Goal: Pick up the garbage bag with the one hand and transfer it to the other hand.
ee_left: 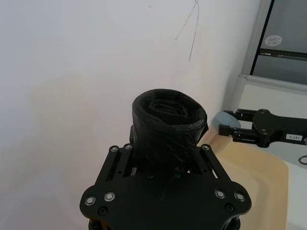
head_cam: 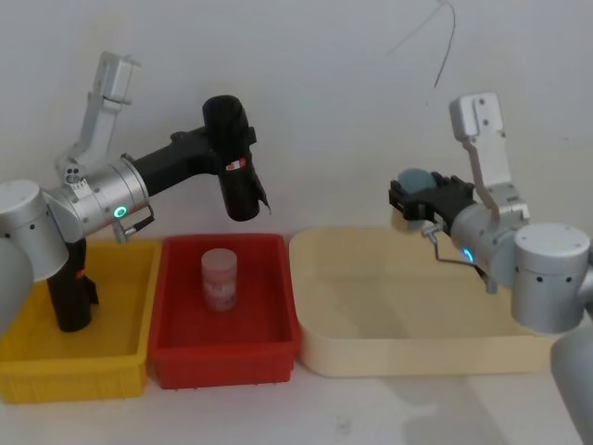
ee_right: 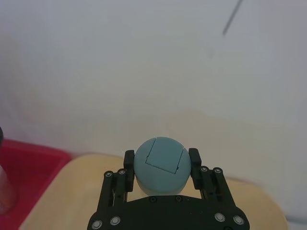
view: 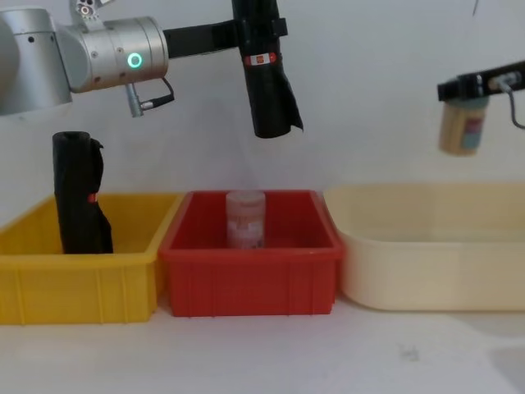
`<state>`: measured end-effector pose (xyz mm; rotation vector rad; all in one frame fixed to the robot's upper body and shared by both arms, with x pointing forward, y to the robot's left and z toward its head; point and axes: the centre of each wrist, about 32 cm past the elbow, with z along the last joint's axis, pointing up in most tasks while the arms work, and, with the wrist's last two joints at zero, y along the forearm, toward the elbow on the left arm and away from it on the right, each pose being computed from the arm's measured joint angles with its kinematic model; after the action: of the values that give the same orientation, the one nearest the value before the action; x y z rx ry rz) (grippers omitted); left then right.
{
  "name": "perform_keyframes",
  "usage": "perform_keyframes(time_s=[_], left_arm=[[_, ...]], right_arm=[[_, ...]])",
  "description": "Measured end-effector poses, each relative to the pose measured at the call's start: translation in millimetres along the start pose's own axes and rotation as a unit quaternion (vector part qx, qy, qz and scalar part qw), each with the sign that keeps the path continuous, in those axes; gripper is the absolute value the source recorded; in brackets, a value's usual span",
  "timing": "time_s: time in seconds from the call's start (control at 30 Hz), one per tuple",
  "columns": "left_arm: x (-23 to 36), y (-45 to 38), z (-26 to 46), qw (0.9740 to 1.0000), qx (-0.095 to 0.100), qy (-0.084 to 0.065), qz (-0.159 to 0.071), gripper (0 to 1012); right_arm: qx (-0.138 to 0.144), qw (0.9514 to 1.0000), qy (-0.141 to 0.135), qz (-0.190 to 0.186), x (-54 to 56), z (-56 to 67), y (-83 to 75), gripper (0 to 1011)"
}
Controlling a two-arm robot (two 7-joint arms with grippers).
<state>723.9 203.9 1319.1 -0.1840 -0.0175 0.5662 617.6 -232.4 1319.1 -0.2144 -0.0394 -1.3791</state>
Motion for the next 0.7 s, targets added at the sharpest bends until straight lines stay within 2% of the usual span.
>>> perform_keyframes(time_s=[0.23,0.7], left_arm=[[0.1,-2.8,1.3,1.0000,0.002,-0.001,-0.006,423],[0.4,-4.4,2.6,0.9999,0.003,-0.001,-0.011,423]], right_arm=[[-0.022,0.9997,0.009,0.002,3.3,-11.2,-6.8,651],[-0.047,0.9983,0.026,0.021,3.2,-22.4,-11.7,668]])
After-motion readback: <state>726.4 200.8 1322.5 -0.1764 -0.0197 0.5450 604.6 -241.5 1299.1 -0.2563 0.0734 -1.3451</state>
